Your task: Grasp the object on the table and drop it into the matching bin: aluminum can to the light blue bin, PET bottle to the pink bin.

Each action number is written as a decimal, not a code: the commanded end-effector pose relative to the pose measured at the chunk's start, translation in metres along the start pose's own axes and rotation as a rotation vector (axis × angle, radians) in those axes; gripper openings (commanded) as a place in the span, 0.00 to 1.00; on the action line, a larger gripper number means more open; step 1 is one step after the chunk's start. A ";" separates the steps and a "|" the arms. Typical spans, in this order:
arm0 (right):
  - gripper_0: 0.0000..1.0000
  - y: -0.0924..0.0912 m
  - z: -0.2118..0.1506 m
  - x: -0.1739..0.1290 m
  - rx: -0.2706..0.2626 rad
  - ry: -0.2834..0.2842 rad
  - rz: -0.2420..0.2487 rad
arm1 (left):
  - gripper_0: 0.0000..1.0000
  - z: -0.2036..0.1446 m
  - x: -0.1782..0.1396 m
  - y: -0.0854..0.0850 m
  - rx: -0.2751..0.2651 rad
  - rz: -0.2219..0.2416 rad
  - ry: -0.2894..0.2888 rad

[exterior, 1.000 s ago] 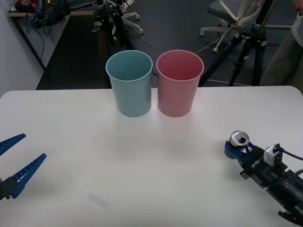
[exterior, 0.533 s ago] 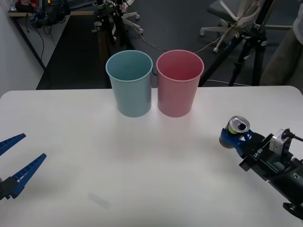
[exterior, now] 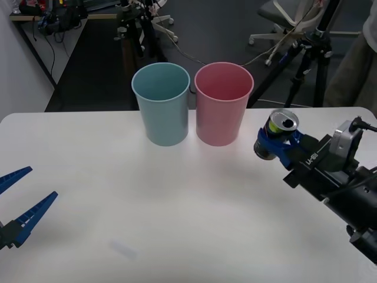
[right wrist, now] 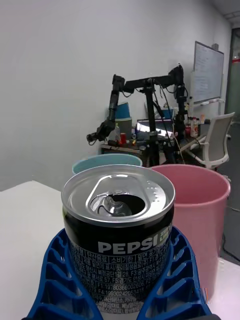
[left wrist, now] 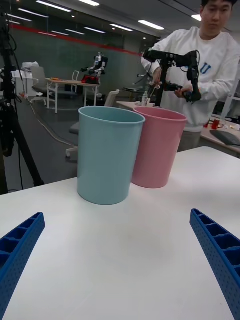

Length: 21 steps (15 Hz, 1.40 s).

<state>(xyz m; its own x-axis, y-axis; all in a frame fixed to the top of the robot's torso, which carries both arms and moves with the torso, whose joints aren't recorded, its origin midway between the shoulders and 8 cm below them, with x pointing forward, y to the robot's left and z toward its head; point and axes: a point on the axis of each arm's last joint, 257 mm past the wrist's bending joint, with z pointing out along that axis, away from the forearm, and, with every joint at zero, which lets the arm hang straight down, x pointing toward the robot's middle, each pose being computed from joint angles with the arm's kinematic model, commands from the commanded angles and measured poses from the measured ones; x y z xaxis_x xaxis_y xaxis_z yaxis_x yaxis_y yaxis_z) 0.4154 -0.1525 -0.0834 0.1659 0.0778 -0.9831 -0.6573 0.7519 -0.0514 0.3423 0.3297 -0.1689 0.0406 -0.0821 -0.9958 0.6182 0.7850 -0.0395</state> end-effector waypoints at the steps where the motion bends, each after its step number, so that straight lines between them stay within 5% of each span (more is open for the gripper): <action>1: 0.00 0.020 0.025 -0.027 -0.022 -0.034 0.033 | 1.00 0.000 0.000 0.000 0.000 0.000 0.000; 8: 0.00 0.037 0.095 -0.062 -0.009 -0.095 0.038 | 1.00 0.000 0.000 0.000 0.000 0.000 0.000; 21: 0.00 0.013 0.258 -0.062 0.065 -0.088 0.033 | 1.00 0.000 0.000 0.000 0.000 0.000 0.000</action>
<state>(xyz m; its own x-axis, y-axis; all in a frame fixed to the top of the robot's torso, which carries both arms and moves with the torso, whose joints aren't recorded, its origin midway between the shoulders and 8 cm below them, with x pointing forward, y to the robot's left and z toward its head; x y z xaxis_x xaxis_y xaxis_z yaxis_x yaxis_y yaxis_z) 0.5795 0.0169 0.0232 0.2124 0.1588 -0.9642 -0.6188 0.7855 -0.0069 0.3422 0.3297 -0.1689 0.0406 -0.0821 -0.9958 0.6182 0.7851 -0.0396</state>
